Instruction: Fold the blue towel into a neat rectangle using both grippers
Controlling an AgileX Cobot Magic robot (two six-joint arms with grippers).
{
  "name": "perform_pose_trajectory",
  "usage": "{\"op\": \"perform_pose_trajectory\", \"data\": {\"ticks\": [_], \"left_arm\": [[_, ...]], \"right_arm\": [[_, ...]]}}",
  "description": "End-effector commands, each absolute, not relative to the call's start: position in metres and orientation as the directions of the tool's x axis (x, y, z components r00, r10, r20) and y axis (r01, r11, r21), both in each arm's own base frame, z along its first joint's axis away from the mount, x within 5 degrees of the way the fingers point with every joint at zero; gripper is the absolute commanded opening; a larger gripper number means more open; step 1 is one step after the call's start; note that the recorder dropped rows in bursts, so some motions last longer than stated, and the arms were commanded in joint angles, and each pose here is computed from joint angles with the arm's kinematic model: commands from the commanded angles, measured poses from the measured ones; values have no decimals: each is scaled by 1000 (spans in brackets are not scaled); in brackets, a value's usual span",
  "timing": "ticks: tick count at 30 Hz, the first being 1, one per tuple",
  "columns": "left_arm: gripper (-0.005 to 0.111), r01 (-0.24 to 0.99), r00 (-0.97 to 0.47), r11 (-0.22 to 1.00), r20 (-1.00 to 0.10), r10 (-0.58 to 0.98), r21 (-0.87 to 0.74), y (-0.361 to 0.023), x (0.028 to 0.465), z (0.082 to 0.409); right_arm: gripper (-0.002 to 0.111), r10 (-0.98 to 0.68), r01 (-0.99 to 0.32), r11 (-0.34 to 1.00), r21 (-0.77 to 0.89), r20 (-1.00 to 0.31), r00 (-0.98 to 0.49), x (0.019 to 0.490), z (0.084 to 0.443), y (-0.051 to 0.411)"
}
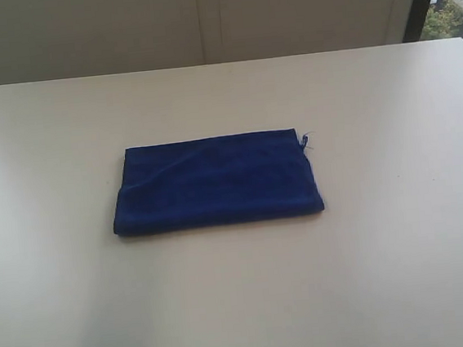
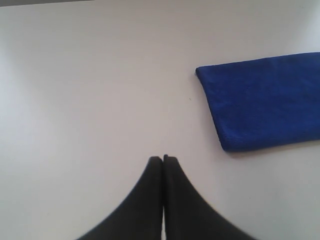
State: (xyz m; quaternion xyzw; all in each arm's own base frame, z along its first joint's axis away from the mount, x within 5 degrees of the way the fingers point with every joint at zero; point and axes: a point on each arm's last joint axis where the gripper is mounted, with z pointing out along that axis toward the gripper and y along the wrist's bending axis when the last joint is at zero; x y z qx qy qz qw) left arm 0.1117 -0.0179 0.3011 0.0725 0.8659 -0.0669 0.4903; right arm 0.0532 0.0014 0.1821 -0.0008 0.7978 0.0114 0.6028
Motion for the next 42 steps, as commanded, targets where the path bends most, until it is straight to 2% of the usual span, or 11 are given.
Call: {"op": "perform_pose_trajectory", "data": {"ticks": [1,10,14,22,28,33,42], "left_arm": [[0,190,-511,980,-858,53,-52,-18,110,300],[0,191,-471,981,-880,59,-36,-17,95,301],[0,194,-459,981,-886,67,-27,-17,75,279],[0,100,-466,995,-885,27,-23,-11,50,213],[0,77,-399,997,-917,28,-3,-10,45,191],[0,67,-450,998,-893,23,-8,-9,47,161],[0,58,-433,998,-901,20,-6,-8,48,159]], "right_arm": [[0,0,-19,1000,6,-966,-260,53,182,1],[0,0,-19,1000,6,-966,-260,53,182,1],[0,2,-20,1000,7,-966,-260,53,182,1],[0,2,-20,1000,7,-966,-260,53,182,1],[0,2,-20,1000,7,-966,-260,53,182,1],[0,2,-20,1000,7,-966,-260,53,182,1],[0,2,-20,1000,7,-966,-260,53,182,1]]}}
